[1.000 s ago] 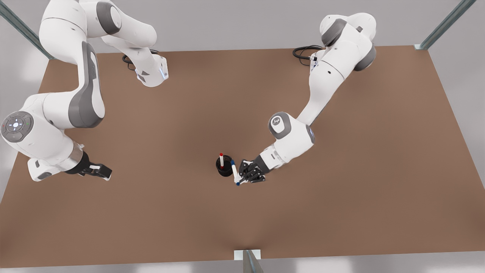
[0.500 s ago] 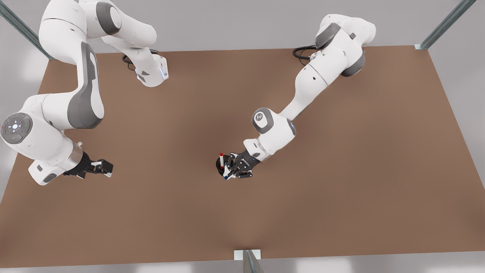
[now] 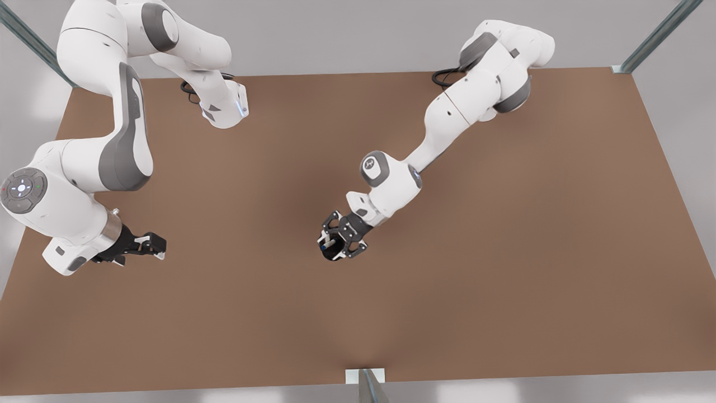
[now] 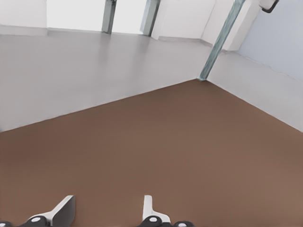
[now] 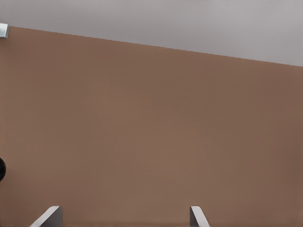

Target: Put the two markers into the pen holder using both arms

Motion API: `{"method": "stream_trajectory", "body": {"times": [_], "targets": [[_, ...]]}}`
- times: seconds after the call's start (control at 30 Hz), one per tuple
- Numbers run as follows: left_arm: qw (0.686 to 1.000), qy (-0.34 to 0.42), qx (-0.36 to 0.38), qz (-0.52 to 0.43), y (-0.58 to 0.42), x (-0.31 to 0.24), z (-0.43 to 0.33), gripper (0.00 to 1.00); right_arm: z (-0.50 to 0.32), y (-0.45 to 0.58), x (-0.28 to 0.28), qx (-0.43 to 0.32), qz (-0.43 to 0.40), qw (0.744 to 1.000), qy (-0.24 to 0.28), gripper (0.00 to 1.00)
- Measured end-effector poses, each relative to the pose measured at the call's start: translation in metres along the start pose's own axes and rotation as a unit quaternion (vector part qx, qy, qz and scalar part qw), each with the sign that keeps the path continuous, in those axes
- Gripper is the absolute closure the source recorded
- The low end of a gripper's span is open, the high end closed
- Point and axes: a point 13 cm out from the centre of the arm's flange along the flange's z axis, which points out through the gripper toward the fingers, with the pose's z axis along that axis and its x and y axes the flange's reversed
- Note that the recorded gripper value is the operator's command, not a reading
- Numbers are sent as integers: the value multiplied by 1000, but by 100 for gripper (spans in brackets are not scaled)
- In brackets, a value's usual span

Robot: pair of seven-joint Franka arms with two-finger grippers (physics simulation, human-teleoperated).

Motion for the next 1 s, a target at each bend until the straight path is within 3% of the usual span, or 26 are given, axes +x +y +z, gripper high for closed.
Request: {"method": "stream_trajectory", "body": {"times": [0.13,0.2,0.27,0.33,0.5,0.7,1.0], "targets": [[1000,-18,-10,-2,115,-74,-61,0,3,-6,1,-10,0,1000,2,0],[1000,-3,-22,16,199,-118,-135,0,4,-4,1,-12,-4,1000,2,0],[996,62,-44,50,257,-144,-235,0,4,-4,1,-13,-7,1000,2,0],[982,160,-79,66,295,-133,-320,0,4,-3,1,-14,-10,1000,2,0],[908,355,-222,16,318,-92,-471,0,4,-2,1,-15,-17,1000,2,0],[853,437,-260,-115,307,-32,-484,0,5,-3,2,-15,-22,1000,3,0],[821,427,-305,-223,306,-20,-490,0,6,-4,3,-15,-27,1000,4,0]]}}
